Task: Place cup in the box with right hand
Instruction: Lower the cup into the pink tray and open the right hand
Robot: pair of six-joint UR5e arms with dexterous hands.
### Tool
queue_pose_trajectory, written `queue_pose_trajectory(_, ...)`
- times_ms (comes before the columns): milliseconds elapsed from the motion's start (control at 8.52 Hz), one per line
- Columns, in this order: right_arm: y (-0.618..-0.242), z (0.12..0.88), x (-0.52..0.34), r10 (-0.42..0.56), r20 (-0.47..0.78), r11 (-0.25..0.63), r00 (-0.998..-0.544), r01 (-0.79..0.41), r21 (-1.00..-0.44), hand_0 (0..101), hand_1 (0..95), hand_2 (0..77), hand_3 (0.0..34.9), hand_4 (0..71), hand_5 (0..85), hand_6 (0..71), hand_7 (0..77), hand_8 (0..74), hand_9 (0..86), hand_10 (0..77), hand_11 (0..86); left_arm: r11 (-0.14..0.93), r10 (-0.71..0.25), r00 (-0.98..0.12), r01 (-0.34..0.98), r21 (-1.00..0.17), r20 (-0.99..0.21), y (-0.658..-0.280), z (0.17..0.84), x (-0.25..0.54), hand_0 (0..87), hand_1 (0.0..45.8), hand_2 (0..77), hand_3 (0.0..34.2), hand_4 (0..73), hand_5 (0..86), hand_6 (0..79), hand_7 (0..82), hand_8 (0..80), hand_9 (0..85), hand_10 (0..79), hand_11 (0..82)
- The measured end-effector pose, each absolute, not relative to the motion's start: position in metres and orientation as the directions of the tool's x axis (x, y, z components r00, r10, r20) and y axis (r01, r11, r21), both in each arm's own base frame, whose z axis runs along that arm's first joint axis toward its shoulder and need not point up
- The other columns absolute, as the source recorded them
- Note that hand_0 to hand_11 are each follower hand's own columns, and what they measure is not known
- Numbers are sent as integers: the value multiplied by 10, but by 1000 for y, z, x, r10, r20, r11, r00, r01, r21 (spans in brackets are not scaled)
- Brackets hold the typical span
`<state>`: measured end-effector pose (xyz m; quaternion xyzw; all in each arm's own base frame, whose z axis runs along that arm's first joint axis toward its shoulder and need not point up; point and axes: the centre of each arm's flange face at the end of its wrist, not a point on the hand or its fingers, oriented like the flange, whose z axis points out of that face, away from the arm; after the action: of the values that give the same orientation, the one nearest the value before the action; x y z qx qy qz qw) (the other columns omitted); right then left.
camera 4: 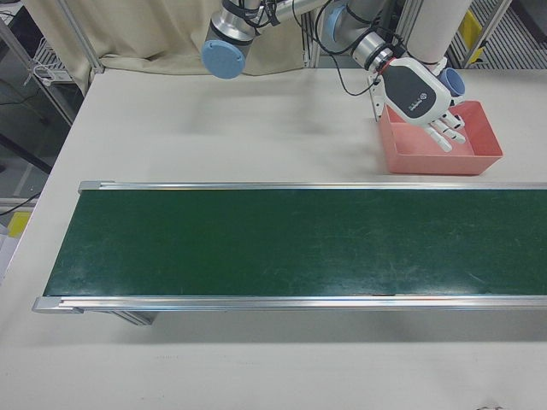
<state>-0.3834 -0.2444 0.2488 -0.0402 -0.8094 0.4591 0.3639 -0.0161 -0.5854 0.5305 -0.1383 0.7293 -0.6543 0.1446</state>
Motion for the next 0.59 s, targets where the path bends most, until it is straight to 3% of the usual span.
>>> queue_pose_trajectory(117,-246,249,-378,400,543,572,-738,-262,-777,541,22,0,0,507,76,125,627,60,196,0,11,106,-391,-920,-13,-994,-30,-585,530,-16,0,5,5,0,0,0,0,0,0,0,0,0)
queue_pose_trajectory(235,-248,248,-373,397,537,570,-744,-259,-780,591,98,0,0,507,27,131,644,82,224,0,11,107,-391,-920,-13,-994,-30,-585,530,-16,0,5,5,0,0,0,0,0,0,0,0,0)
queue_pose_trajectory(469,-252,248,-367,391,533,566,-751,-261,-782,511,11,5,0,518,11,131,676,82,224,5,11,107,-391,-920,-13,-994,-30,-585,530,-16,0,5,5,0,0,0,0,0,0,0,0,0)
queue_pose_trajectory(587,-254,248,-365,387,533,565,-753,-263,-782,511,11,5,0,518,11,131,676,82,224,5,5,107,-391,-920,-13,-994,-30,-585,530,-16,0,5,5,0,0,0,0,0,0,0,0,0)
